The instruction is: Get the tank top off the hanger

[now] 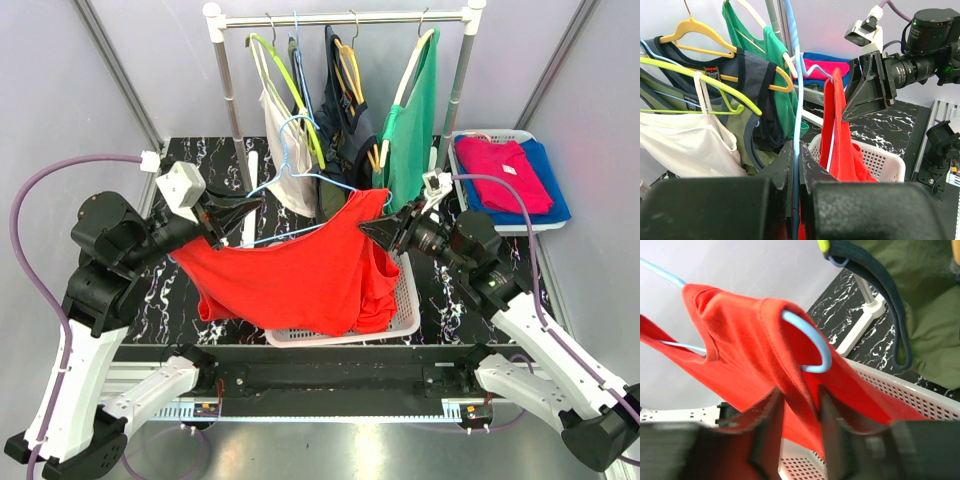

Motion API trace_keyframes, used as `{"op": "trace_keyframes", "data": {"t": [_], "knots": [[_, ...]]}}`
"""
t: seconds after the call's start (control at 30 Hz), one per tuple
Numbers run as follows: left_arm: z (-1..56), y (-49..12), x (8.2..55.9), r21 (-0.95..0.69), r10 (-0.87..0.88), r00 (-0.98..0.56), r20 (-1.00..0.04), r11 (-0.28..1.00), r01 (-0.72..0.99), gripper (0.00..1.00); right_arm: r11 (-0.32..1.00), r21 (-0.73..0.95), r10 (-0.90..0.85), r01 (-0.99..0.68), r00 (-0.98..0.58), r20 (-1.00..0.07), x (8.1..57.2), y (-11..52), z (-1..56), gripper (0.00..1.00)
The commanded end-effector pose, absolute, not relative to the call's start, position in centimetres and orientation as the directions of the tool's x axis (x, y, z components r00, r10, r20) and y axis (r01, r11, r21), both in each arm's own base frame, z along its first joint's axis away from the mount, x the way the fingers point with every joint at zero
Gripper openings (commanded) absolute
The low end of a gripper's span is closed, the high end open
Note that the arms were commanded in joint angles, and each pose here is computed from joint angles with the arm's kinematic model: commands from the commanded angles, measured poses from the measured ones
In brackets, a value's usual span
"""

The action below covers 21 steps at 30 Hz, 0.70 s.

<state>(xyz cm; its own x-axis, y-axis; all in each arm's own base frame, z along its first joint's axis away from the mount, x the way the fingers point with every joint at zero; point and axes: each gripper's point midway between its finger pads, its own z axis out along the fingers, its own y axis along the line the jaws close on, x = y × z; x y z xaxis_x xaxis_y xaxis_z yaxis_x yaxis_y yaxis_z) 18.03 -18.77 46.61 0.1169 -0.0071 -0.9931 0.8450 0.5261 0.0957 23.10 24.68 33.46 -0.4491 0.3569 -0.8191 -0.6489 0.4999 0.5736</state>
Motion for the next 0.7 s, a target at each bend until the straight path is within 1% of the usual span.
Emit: {"op": "trace_keyframes", "data": {"t": [0.0, 0.07, 0.1, 0.2, 0.23, 0.3, 0.33, 0.4, 0.43, 0.5, 0.53, 0.67], "knots": [[50.2, -18.4, 16.8, 0.153, -0.066, 0.22, -0.973, 0.527, 0.836, 0.0, 0.452, 0.556, 0.381, -0.698, -0.413, -0.827, 22.1, 24.7, 35.6, 0.28], [50.2, -18.4, 16.8, 0.157, -0.064, 0.224, -0.972, 0.528, 0.835, 0.0, 0.462, 0.546, 0.388, -0.699, -0.394, -0.833, 21.8, 24.2, 36.2, 0.19], [50.3, -18.4, 16.9, 0.168, -0.061, 0.234, -0.97, 0.53, 0.831, 0.0, 0.469, 0.546, 0.388, -0.695, -0.393, -0.834, 21.3, 23.8, 36.3, 0.13], [50.4, -18.2, 16.9, 0.176, -0.057, 0.243, -0.968, 0.537, 0.825, 0.0, 0.525, 0.533, 0.393, -0.663, -0.367, -0.843, 20.8, 22.1, 36.7, 0.06], [50.4, -18.2, 16.9, 0.176, -0.056, 0.243, -0.968, 0.537, 0.825, 0.0, 0.566, 0.523, 0.405, -0.638, -0.337, -0.85, 21.2, 21.2, 37.0, 0.06], [50.4, -18.2, 17.0, 0.18, -0.053, 0.247, -0.968, 0.54, 0.822, 0.0, 0.607, 0.514, 0.427, -0.606, -0.297, -0.854, 20.6, 19.4, 38.1, 0.03], [50.4, -18.2, 16.9, 0.181, -0.054, 0.248, -0.967, 0.537, 0.824, 0.0, 0.647, 0.506, 0.444, -0.57, -0.258, -0.858, 20.9, 18.2, 38.4, 0.02], [50.6, -18.1, 16.8, 0.186, -0.056, 0.255, -0.965, 0.538, 0.822, 0.0, 0.683, 0.495, 0.454, -0.537, -0.22, -0.864, 20.5, 16.7, 39.1, 0.02], [50.7, -18.1, 16.7, 0.187, -0.056, 0.256, -0.965, 0.535, 0.824, 0.0, 0.717, 0.49, 0.464, -0.496, -0.184, -0.866, 20.9, 15.5, 39.8, 0.02], [50.8, -18.1, 16.6, 0.188, -0.059, 0.259, -0.964, 0.537, 0.822, 0.0, 0.762, 0.483, 0.453, -0.431, -0.178, -0.874, 21.3, 14.3, 39.2, 0.02], [50.9, -18.1, 16.5, 0.189, -0.061, 0.26, -0.964, 0.532, 0.826, 0.0, 0.792, 0.482, 0.461, -0.376, -0.15, -0.875, 21.8, 13.2, 39.4, 0.01], [51.0, -18.1, 15.7, 0.198, -0.067, 0.27, -0.961, 0.514, 0.834, 0.0, 0.824, 0.486, 0.473, -0.293, -0.119, -0.873, 22.5, 11.7, 39.6, 0.02]]}}
